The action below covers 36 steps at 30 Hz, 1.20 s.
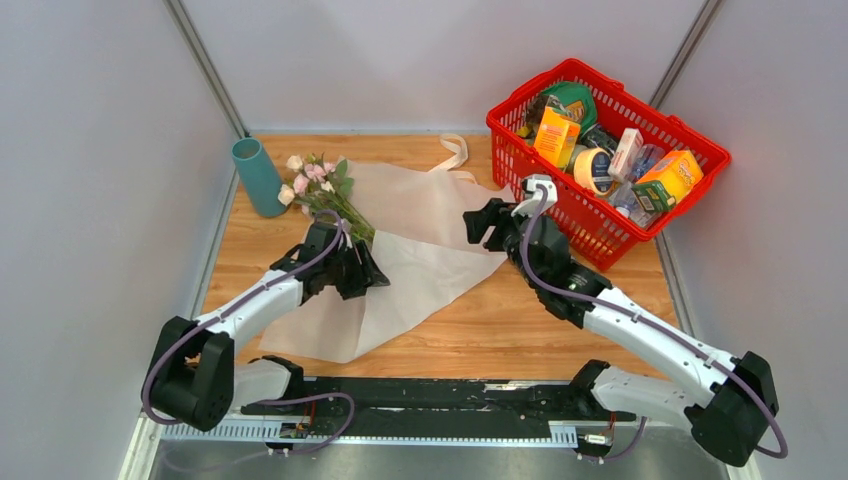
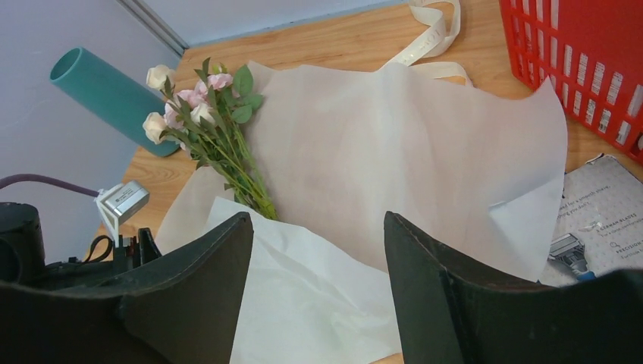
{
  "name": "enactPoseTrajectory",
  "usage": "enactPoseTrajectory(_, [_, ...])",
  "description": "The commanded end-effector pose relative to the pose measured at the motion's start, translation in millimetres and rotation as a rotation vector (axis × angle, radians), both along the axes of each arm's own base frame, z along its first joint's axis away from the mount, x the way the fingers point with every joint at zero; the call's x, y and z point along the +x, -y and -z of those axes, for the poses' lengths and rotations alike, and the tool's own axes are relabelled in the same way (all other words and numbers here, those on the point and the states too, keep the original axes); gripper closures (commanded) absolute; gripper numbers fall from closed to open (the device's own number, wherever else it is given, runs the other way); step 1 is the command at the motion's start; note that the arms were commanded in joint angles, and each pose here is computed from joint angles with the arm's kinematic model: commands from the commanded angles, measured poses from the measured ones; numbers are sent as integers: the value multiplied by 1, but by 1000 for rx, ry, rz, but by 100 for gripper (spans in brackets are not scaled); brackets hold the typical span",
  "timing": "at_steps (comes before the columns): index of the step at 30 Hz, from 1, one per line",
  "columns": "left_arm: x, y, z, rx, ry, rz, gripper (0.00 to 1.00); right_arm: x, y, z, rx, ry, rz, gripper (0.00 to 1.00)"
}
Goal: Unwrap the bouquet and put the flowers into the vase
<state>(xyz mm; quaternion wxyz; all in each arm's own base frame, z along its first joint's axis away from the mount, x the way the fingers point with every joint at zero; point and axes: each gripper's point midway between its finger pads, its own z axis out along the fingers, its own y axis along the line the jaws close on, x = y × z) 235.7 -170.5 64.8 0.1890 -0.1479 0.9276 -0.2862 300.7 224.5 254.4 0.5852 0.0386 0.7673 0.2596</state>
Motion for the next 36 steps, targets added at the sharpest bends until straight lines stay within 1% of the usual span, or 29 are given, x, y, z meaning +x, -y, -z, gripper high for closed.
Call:
enactPoseTrajectory(1, [7,34,-31,-93,137,101,38,-8,1,-12,2,40,-44,32])
enactPoseTrajectory(3, [5,47,-46,-121,193,144,38,-10,2,-16,10,48,-47,32])
enactPoseTrajectory(9, [-14,74,-78,-196,300,235,37,-12,7,-26,21,73,-35,32])
enactPoseTrajectory(13, [-30,88,-89,-242,343,289,37,-13,8,-28,24,78,-37,32])
enactPoseTrajectory(20, [-63,118,-92,-276,363,408,36,-16,-5,-21,20,47,-98,32])
enactPoseTrajectory(21, [-64,123,-94,-289,382,424,36,-16,-7,-19,19,40,-105,32])
enactPoseTrajectory(24, [-78,133,-87,-286,382,493,36,-15,-12,-17,18,29,-123,32])
enactPoseTrajectory(31, [-95,144,-86,-293,378,582,36,-18,-21,0,-25,-28,-172,32])
enactPoseTrajectory(36, [-100,144,-89,-291,391,617,32,-19,-26,15,-50,-71,-194,32])
